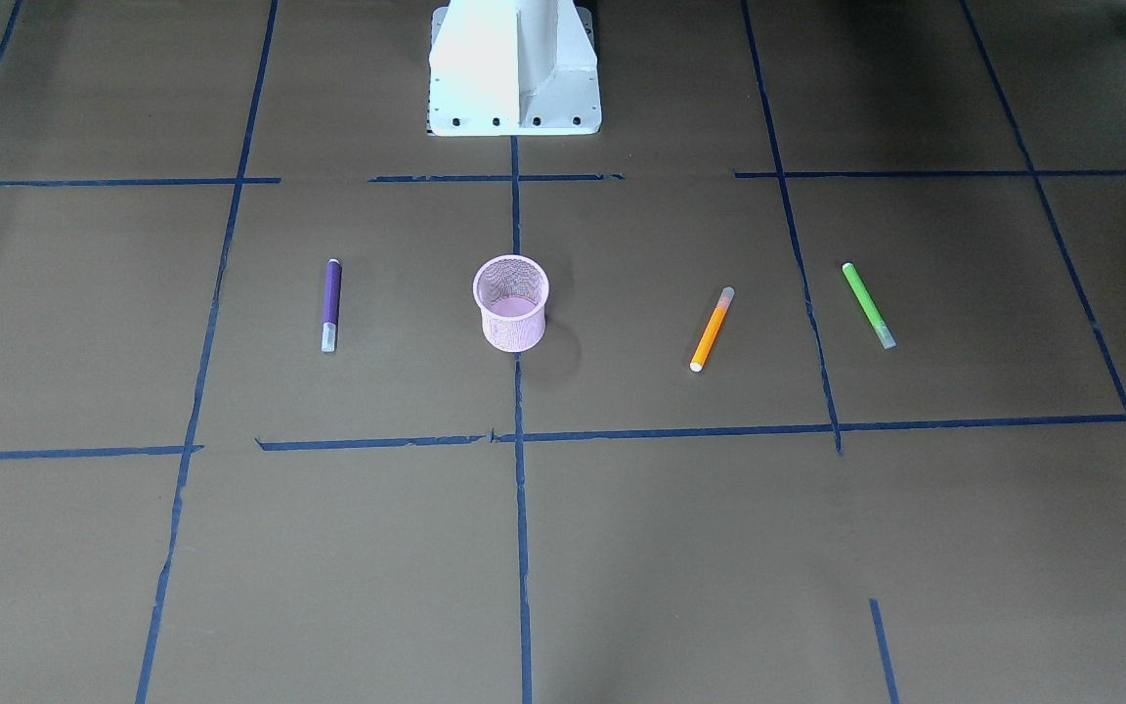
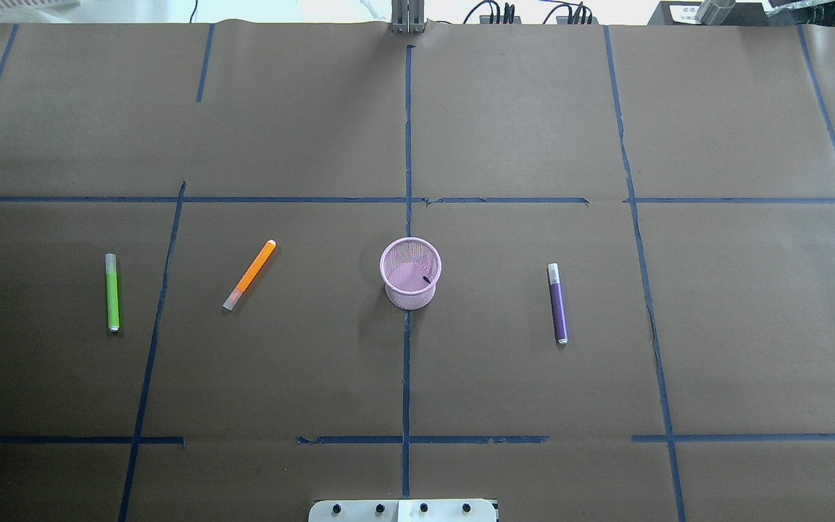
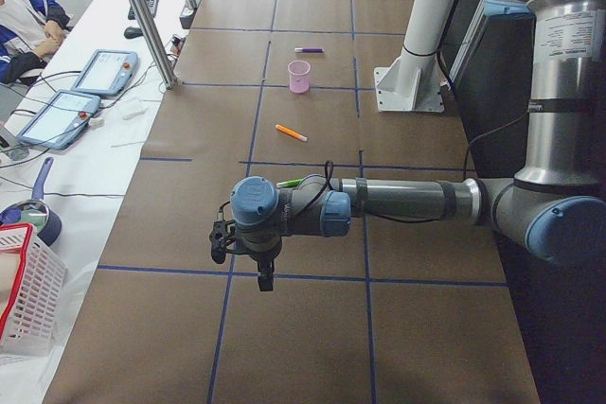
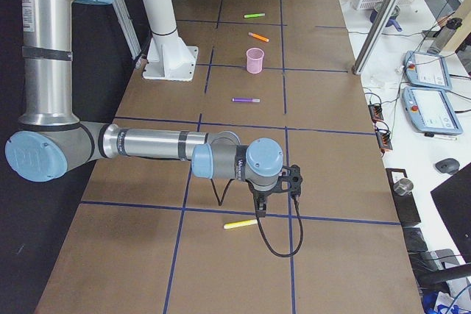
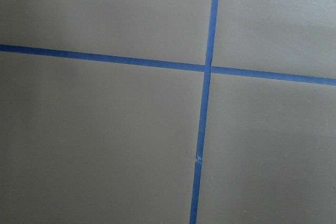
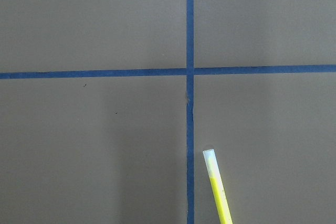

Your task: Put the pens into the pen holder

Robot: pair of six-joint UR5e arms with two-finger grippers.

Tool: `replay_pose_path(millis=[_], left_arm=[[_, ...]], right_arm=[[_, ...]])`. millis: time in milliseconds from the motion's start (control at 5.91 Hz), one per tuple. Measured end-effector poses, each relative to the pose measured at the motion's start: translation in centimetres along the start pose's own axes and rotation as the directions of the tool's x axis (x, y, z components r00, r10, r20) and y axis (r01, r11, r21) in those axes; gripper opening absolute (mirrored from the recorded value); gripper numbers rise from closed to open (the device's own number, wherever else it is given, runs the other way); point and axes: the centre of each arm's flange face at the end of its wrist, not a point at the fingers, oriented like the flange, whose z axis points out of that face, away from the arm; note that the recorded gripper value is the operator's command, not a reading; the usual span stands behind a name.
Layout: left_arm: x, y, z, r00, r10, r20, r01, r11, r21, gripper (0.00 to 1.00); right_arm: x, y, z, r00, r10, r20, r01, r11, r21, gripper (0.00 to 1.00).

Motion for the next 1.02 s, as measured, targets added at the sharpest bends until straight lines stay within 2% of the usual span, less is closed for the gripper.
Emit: replay_pose_path(millis=[1016], left_arm=[[0.19, -0.09, 0.07, 1.000, 0.011, 0.001, -0.011, 1.000, 0.000, 1.00]], right_arm=[[0.15, 0.09, 0.17, 1.000, 0.003, -0.001, -0.003, 1.000, -0.004, 1.00]])
